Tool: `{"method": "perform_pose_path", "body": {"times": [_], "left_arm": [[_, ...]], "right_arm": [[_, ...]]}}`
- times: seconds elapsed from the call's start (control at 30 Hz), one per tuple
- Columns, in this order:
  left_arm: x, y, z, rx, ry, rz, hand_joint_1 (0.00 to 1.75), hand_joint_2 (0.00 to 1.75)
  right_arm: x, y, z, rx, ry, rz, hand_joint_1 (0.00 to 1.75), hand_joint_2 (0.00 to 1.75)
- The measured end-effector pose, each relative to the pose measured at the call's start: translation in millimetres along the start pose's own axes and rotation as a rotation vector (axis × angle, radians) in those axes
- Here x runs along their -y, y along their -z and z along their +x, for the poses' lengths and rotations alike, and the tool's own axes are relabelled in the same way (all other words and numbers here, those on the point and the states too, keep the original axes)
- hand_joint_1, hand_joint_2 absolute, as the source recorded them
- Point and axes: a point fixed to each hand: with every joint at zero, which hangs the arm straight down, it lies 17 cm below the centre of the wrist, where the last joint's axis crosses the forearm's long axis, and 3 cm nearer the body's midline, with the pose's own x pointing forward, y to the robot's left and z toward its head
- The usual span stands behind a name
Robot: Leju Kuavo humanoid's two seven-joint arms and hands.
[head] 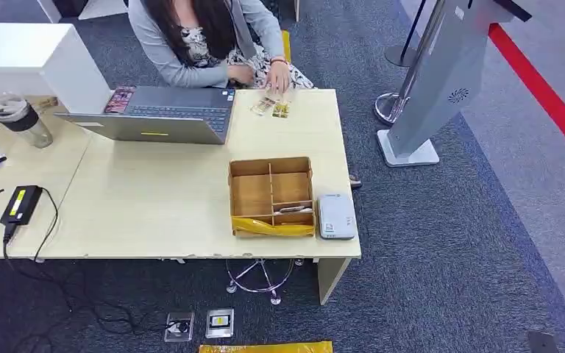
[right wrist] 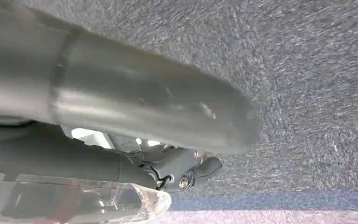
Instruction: Pass the card to the sensor for recognition and then transmit it.
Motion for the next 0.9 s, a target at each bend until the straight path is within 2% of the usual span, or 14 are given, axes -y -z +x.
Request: {"method": "perform_pose_path", "body": {"times": [0.1,0.13,0.27,0.43,0.57,0.7,0.9], "left_arm": [[0,-2,2,0.007,0.016,-0.012,0.0,0.0],[0,-2,2,0.007,0.02,-0.017,0.0,0.0],[1,-4,3,0.013,0.039,-0.031,0.0,0.0],[-1,-4,4,0.015,0.059,-0.03,0.0,0.0],[3,-6,9,0.048,0.106,-0.05,0.0,0.0],[4,-6,10,0.059,0.129,-0.058,0.0,0.0],[4,-8,13,0.062,0.167,-0.065,0.0,0.0]], "right_arm": [[10,2,0,-0.005,0.033,-0.008,0.0,0.0],[13,2,0,-0.006,0.04,-0.009,0.0,1.75],[29,5,11,0.029,0.068,-0.013,0.0,1.75],[66,9,59,0.144,0.109,-0.049,0.0,1.75],[91,0,141,0.343,0.106,-0.044,0.0,1.75],[107,-22,229,0.544,0.063,-0.056,0.0,1.75],[89,-89,369,0.885,-0.069,-0.05,0.0,1.75]]}}
